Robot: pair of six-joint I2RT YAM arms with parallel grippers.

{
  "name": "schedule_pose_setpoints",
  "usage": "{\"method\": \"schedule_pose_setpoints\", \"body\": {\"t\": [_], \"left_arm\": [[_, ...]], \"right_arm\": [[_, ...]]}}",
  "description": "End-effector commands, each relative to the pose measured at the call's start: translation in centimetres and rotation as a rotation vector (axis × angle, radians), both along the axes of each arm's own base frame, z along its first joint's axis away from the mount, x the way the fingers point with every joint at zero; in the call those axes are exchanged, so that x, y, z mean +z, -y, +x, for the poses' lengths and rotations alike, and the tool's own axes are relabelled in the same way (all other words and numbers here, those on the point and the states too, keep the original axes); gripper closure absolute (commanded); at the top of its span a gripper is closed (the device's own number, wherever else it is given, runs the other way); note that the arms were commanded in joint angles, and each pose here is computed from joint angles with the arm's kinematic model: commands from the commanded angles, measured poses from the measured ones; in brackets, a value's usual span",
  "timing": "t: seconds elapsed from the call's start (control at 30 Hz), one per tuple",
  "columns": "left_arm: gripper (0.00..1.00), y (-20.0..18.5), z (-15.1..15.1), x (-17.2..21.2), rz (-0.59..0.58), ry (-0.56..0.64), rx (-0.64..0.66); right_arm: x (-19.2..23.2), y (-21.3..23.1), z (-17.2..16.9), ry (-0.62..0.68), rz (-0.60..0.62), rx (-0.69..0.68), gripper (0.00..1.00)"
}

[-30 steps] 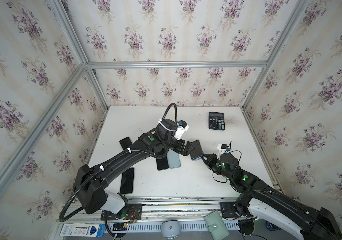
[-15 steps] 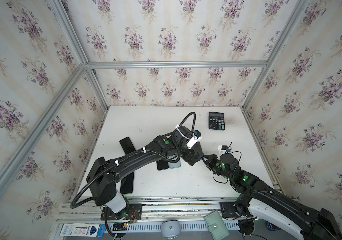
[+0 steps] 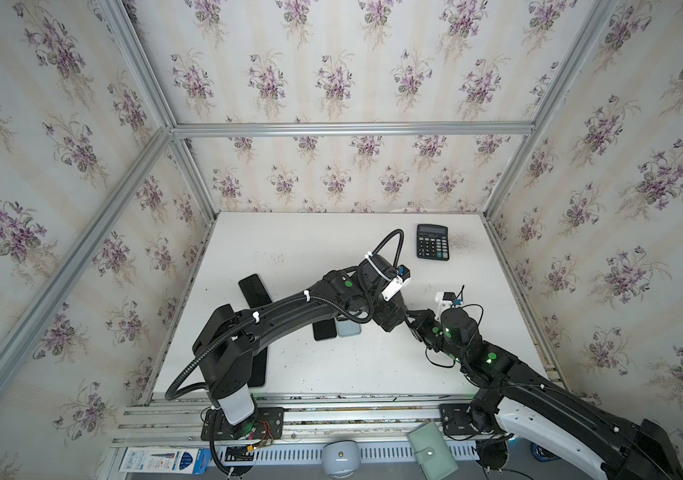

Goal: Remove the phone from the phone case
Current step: 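Move the left gripper to the phone in the right gripper and grasp it, then pull the blue phone out with the left gripper while the right gripper holds the case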

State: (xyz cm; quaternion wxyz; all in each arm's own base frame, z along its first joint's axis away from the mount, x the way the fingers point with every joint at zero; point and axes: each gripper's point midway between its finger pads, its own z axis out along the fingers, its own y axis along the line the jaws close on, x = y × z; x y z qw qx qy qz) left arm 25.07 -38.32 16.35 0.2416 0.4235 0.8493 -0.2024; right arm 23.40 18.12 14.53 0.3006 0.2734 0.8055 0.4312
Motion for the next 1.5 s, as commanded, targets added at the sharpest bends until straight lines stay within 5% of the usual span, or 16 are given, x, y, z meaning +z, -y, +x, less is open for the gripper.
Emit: {"method": "schedule_pose_setpoints", "body": {"t": [0.0, 0.37, 0.83, 0.93, 1.17, 1.47], "left_arm": [[0.09, -0.2, 0.6, -0.3, 0.038, 0.034, 0.006], [0.16, -0.3, 2.5, -1.4, 0.126, 0.098, 0.076], [0.37, -0.1, 3.4, -1.5, 0.153, 0.144, 0.088], [0.44, 0.1, 3.3, -1.6, 0.157, 0.152, 0.083], [0.84, 1.2, 2.6, -1.6, 0.145, 0.160, 0.062], [0.96, 1.4, 1.7, -1.4, 0.110, 0.128, 0.097]], "right_arm": [[1.9, -0.4, 0.5, 0.056, 0.054, -0.002, 1.00], [1.7, -0.5, 0.4, 0.054, 0.067, 0.003, 1.00], [1.4, -0.6, 0.2, 0.045, 0.087, 0.003, 1.00], [1.4, -0.6, 0.2, 0.045, 0.087, 0.004, 1.00], [1.0, -0.4, 0.1, 0.034, 0.080, -0.001, 1.00], [0.2, 0.0, -0.1, 0.004, 0.074, -0.018, 1.00]]}}
